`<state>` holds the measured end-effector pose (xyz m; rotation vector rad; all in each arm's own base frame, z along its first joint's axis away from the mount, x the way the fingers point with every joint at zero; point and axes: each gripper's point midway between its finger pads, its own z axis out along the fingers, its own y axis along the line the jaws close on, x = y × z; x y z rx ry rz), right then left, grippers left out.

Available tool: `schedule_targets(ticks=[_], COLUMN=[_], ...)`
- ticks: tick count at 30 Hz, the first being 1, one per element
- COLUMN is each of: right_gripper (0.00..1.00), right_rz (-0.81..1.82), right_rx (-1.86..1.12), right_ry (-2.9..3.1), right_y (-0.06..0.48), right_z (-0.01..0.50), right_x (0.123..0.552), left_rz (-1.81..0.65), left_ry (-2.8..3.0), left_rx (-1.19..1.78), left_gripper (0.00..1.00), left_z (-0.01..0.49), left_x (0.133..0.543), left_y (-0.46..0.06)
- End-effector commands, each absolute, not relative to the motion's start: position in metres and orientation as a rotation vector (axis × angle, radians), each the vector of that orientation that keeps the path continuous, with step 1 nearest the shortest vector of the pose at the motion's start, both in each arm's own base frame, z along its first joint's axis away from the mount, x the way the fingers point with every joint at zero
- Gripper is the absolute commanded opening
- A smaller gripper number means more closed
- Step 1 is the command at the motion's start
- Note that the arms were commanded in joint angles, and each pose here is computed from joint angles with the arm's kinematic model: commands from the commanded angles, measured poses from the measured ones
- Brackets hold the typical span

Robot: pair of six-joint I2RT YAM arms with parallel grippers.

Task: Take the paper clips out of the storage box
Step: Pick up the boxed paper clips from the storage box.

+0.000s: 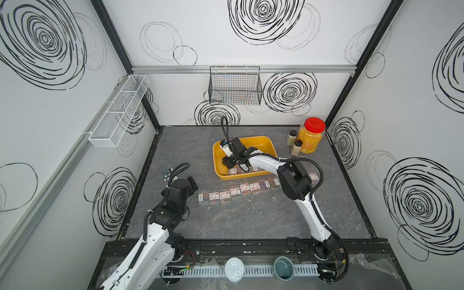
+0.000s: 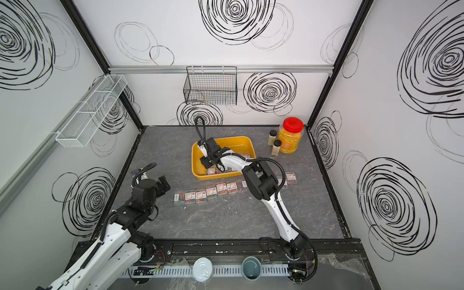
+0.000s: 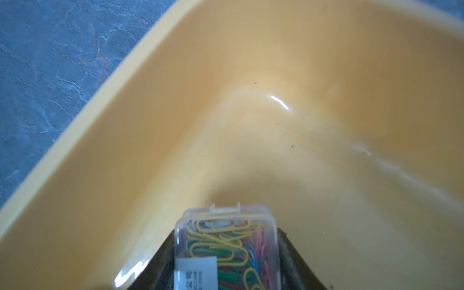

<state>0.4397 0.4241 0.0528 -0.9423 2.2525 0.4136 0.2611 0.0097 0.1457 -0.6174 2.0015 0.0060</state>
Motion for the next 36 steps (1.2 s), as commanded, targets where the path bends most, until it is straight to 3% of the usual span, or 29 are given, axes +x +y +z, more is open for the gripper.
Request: schedule_targets(ticks=[1,12,23,36], right_gripper=[0.4,0.34,0.36,0.37], right_rz=[0.47,0.474,0.277,0.297], right_rx=[-0.839,-0.948,-1.056,-1.051], right_ry=[2.048,1.796,1.684,1.671], right_y=[0.433,0.458,0.482,0.488], right_z=[0.121,0.139,0.124,0.147], right_x=[0.453,0.446,0.453,0.44], left_rz=[-0.009,-0.006,-0.001,-0.004], left_ry=[1.955,1.957,1.958,1.959], left_rx=[-0.631,-0.64,-0.644,-0.645], left_gripper=[0.99,0.99,0.99,0.99], left_z=[0.156,0.155,0.154,0.154], left_x=[0.265,0.265,0.264,0.264], left_y=[0.012,0.012,0.013,0.013])
